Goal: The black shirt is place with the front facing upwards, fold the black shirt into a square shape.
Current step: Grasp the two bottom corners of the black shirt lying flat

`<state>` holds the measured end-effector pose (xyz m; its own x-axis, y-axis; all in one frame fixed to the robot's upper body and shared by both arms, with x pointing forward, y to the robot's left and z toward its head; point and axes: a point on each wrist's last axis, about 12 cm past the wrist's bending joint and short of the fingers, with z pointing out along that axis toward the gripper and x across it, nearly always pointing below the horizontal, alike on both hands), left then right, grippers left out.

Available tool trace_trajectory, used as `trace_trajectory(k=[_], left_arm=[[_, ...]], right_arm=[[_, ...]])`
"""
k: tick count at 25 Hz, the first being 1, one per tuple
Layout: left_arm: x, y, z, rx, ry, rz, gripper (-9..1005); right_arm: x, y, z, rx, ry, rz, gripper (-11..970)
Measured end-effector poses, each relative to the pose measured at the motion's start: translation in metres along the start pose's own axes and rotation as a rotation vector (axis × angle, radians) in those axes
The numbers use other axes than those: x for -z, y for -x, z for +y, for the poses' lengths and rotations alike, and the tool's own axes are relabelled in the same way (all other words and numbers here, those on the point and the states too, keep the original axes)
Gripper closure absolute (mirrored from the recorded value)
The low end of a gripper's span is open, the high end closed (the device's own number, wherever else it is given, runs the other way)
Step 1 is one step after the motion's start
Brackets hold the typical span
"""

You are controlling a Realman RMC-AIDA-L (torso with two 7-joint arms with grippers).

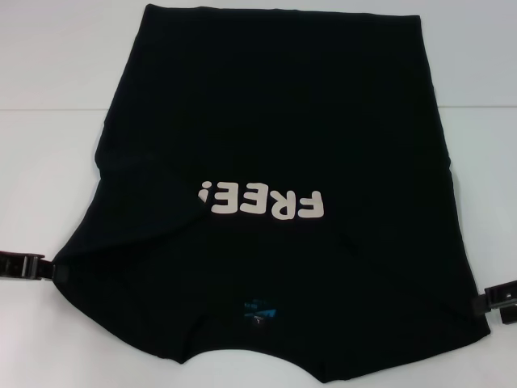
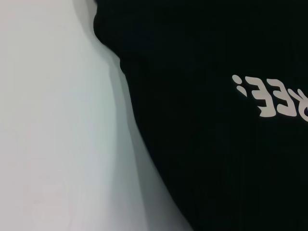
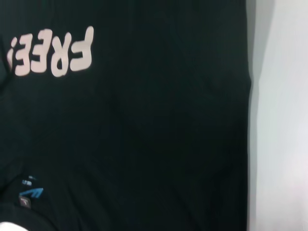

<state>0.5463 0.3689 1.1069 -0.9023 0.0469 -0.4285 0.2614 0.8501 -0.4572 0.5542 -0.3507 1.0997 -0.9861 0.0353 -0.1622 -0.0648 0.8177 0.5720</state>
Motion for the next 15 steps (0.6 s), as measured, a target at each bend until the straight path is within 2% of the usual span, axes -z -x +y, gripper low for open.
trace_trajectory(k=[6, 15], left_arm=[[0.0000, -0.0003, -0.0001, 0.000, -0.001, 0.001, 982], [0.0000, -0.0004, -0.0001, 0.000, -0.002, 0.002, 981]], right_arm=[[0.0009, -0.0027, -0.0049, -0.018, 0.039, -0.008, 232], [0.0016, -0.0034, -0.0071, -0.017, 0.042, -0.010, 240]])
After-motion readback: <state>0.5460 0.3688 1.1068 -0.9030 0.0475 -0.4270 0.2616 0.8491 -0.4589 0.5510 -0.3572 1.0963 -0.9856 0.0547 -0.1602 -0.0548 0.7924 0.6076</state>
